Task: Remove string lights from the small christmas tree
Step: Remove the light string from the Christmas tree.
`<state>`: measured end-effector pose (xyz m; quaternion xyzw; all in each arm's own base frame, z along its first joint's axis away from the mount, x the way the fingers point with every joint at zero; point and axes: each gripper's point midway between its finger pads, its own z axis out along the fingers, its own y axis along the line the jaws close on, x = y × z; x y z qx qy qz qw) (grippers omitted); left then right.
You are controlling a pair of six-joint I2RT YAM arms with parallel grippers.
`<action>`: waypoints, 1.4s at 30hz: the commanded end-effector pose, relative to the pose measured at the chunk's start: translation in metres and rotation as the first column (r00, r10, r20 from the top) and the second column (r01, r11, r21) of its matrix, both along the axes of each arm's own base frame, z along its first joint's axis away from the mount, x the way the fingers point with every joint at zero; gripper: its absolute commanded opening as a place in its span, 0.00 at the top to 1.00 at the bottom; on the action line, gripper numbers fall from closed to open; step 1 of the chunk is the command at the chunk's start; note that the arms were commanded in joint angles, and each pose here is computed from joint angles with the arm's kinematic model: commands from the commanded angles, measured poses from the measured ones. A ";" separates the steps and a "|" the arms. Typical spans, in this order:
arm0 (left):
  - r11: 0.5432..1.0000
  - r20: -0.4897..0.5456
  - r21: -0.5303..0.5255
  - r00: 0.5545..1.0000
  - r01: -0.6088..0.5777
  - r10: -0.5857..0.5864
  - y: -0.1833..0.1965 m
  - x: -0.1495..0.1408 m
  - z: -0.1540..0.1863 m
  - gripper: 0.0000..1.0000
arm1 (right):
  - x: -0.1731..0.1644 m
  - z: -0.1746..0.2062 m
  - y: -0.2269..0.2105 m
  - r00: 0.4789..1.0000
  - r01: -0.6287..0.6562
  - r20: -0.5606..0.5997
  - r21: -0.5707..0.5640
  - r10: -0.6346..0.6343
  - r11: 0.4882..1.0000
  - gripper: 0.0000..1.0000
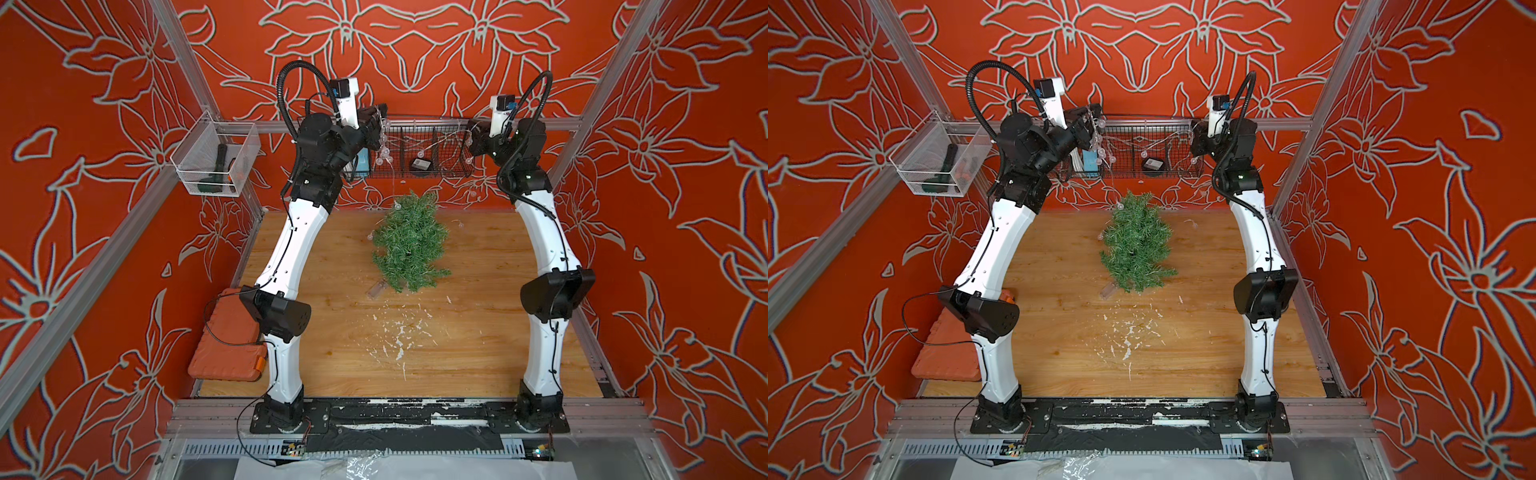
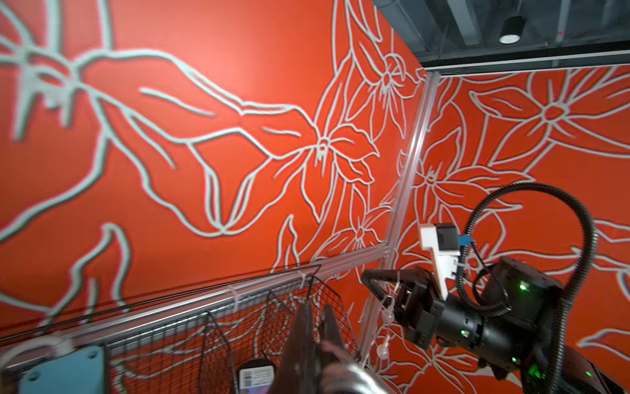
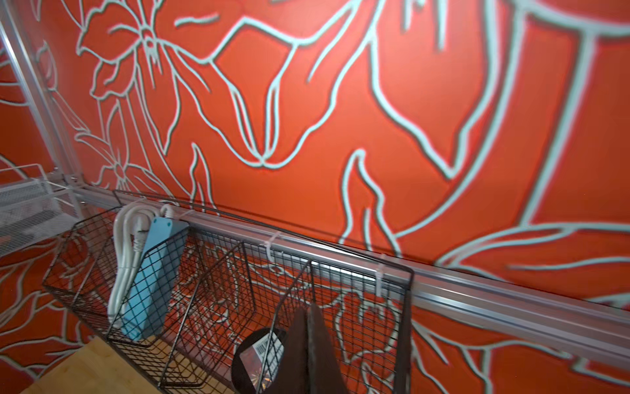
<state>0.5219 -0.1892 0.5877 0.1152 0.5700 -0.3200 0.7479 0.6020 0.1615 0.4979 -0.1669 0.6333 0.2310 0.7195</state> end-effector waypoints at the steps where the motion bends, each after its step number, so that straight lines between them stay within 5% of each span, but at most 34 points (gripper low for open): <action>1: 0.995 0.054 -0.036 0.994 -0.097 0.099 0.029 0.016 0.005 1.00 | -0.012 0.016 0.029 0.986 -0.163 0.039 0.071 0.160 0.984 1.00; 9: 0.993 -0.007 0.044 0.994 -0.110 0.111 0.052 0.049 -0.046 1.00 | -0.015 0.005 0.080 0.938 -0.342 0.099 0.119 0.332 0.932 1.00; 18: 0.984 -0.093 0.135 0.990 0.116 -0.104 0.018 0.067 -0.110 1.00 | -0.027 -0.035 0.141 0.872 -0.488 0.067 0.069 0.484 0.870 1.00; 26: 0.912 -0.128 0.137 0.920 0.386 -0.370 -0.016 0.054 -0.149 0.99 | -0.032 -0.049 0.157 0.856 -0.518 0.032 0.040 0.517 0.855 1.00; 42: 0.803 -0.131 0.173 0.821 0.571 -0.555 -0.077 0.024 -0.172 0.49 | -0.041 -0.043 0.162 0.853 -0.522 0.032 0.025 0.521 0.852 1.00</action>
